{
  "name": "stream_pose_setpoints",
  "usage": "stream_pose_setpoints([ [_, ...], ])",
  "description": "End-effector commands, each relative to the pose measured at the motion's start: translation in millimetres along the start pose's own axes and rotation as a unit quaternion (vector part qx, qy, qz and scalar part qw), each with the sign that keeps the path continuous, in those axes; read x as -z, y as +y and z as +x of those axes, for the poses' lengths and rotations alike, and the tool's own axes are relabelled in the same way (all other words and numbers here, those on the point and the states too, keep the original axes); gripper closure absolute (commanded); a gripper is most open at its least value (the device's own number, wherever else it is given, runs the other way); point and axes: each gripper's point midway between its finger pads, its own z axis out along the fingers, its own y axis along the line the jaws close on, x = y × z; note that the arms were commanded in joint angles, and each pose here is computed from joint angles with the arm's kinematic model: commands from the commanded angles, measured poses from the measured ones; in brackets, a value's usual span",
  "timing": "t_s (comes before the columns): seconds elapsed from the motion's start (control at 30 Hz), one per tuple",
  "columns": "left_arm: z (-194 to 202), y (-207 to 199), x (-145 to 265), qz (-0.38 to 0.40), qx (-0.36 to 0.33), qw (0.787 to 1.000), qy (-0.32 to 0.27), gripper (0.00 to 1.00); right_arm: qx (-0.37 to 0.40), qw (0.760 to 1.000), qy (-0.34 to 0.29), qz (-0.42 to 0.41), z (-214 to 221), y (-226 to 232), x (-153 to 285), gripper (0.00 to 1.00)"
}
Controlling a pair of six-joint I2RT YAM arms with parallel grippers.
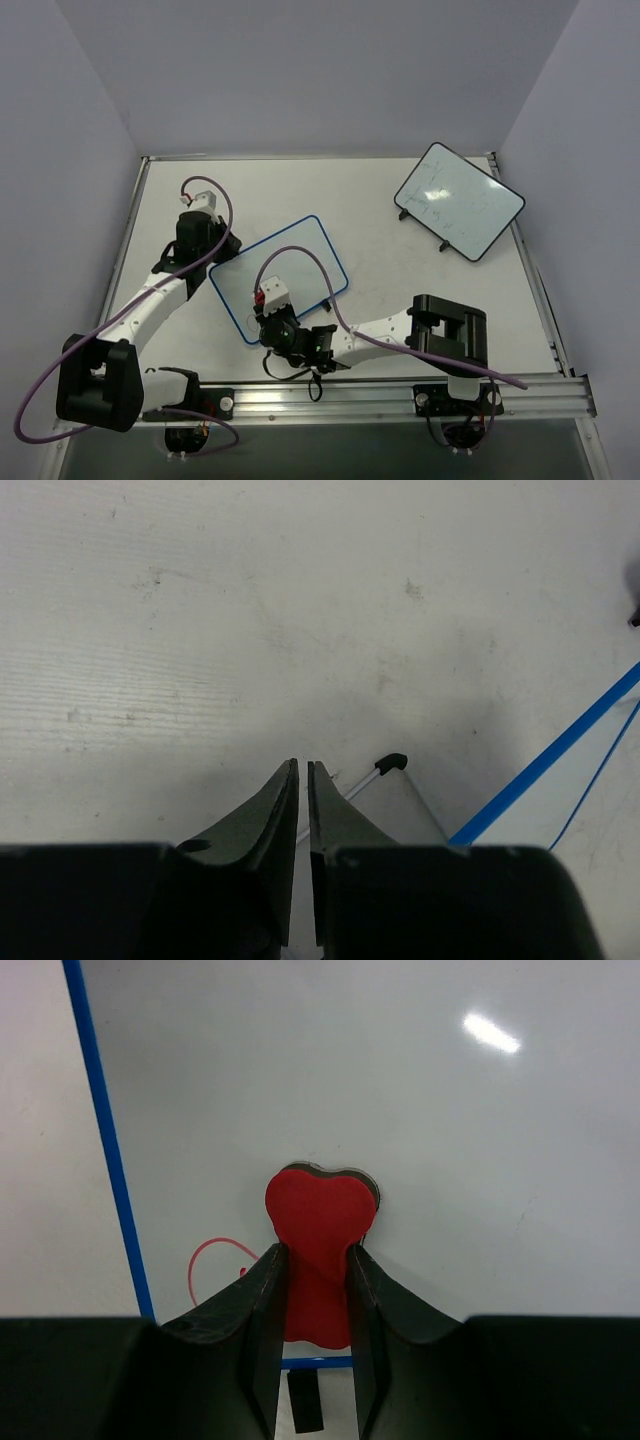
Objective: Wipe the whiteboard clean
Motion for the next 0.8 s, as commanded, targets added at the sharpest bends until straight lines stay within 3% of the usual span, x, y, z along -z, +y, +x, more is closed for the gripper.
stream_pose_setpoints([
  [0.0,-2.6,-13.3,5.4,0.009,-0.001,1.000,0.009,0.83,0.018,0.999,-0.027,0.018,8.9,0.3,1.7,1.00],
  [0.77,9.1,-23.9,2.8,0.018,-0.018,0.999,0.022,0.90,0.043,0.998,-0.045,-0.011,5.6,42.6,-14.2,1.00],
])
